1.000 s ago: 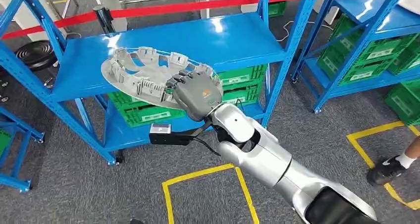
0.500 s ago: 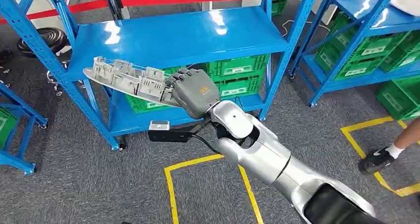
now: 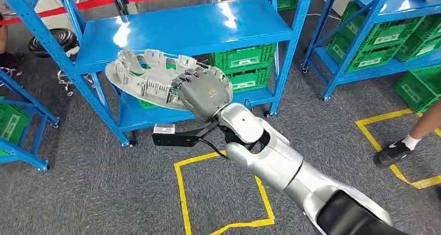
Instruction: Take the parts from the cabinet and place them on the table.
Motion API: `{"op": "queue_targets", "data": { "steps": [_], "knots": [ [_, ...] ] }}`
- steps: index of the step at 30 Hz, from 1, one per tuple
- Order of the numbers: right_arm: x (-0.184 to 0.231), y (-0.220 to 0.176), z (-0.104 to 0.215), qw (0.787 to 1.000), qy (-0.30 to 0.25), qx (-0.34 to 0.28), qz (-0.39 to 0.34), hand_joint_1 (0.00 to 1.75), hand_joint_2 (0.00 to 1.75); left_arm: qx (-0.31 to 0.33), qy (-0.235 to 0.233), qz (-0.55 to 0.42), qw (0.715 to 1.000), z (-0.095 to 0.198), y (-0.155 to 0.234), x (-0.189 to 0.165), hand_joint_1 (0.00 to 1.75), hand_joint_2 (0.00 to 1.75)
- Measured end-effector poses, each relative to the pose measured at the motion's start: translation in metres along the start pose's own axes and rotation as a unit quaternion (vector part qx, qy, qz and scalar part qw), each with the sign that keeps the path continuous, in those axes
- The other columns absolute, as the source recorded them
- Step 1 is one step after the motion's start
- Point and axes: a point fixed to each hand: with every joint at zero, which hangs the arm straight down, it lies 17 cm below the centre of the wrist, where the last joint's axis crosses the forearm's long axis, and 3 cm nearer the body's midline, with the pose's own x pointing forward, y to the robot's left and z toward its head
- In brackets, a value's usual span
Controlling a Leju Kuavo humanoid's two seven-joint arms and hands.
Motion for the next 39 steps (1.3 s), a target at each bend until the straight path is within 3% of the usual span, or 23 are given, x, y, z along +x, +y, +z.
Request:
{"op": "queue_targets", "data": {
  "steps": [20, 39],
  "knots": [
    [0.022, -0.004, -0.016, 1.000, -0.018, 0.007, 0.005, 1.75, 1.75, 0.008, 0.004, 0.026, 1.000, 0.000, -0.001, -0.003, 0.00, 1.75],
    [0.022, 0.012, -0.010, 1.000, -0.012, 0.021, 0.005, 1.75, 1.75, 0.015, 0.012, 0.036, 0.999, -0.001, 0.006, -0.014, 0.00, 1.75]
  ]
}}
